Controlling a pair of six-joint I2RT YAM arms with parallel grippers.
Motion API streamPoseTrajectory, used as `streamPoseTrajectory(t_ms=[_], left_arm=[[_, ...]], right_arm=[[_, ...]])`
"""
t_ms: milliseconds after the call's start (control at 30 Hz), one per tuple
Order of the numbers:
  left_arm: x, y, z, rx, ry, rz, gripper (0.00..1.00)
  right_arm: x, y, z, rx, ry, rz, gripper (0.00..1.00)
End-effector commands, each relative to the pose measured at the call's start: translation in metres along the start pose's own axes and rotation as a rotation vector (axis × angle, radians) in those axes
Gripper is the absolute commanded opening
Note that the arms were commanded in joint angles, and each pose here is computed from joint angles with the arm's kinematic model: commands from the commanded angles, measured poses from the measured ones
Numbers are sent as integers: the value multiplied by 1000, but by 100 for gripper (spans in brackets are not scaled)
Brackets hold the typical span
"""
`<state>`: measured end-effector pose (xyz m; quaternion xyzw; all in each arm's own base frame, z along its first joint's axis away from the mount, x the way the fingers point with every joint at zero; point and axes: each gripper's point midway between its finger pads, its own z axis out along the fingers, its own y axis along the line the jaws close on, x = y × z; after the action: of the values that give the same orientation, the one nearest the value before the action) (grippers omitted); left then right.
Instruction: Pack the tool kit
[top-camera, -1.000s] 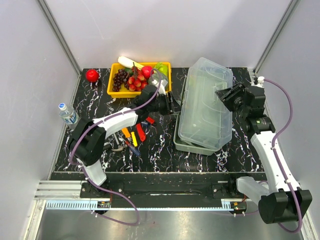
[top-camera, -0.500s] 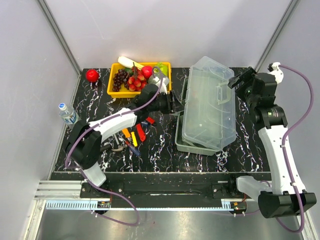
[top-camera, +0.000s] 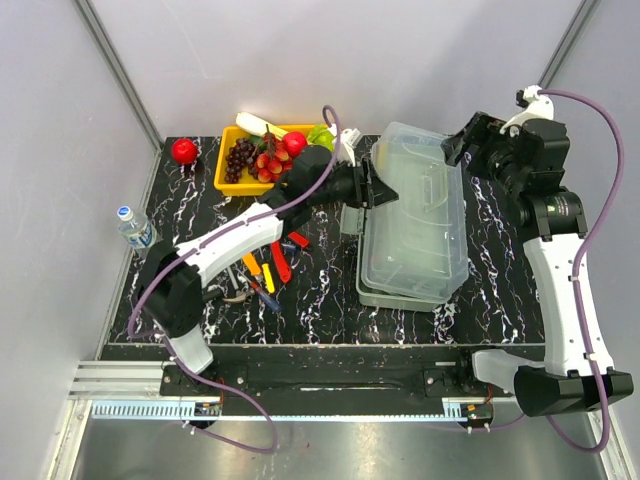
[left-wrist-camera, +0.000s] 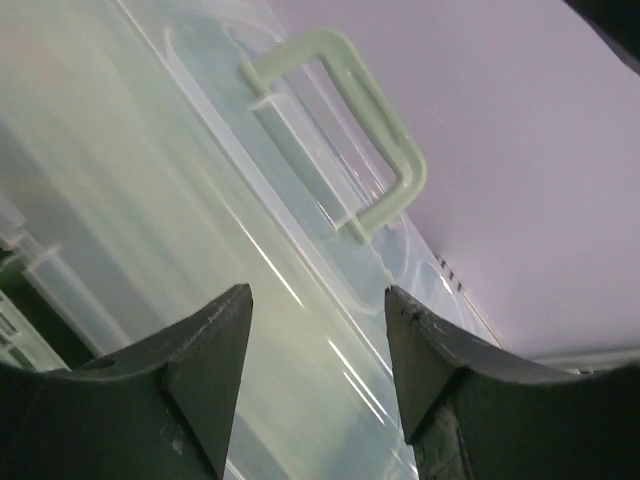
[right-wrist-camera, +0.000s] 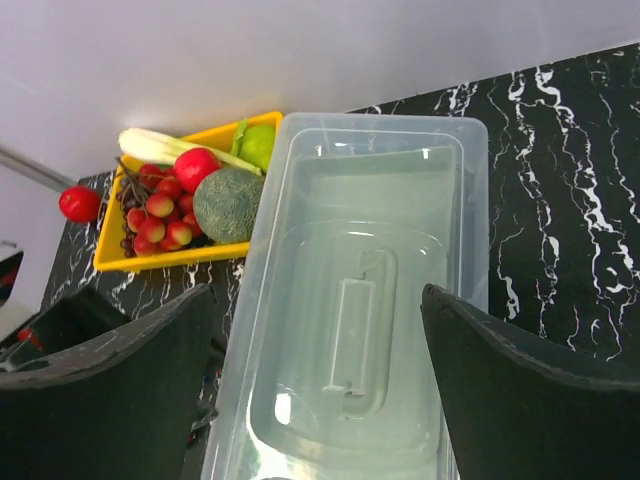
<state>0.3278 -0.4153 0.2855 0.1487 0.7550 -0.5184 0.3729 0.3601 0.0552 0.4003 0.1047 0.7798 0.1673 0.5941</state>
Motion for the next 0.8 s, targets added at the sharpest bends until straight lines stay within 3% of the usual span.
streamPoseTrajectory(t_ms=[0, 233, 533, 633, 767], left_arm=[[20, -8, 26, 58, 83, 37, 59], [34, 4, 38, 54, 120, 4, 59], [39, 7, 45, 67, 122, -32, 59], [38, 8, 44, 61, 120, -32, 59], [38, 9, 44, 55, 115, -31, 59]], right_arm=[[8, 12, -8, -85, 33, -66, 91], [22, 3, -6, -59, 67, -76, 94], [91, -27, 6, 23, 265, -42, 92], [106, -29, 10, 14, 308, -29, 82], [111, -29, 20, 9, 308, -10, 62]])
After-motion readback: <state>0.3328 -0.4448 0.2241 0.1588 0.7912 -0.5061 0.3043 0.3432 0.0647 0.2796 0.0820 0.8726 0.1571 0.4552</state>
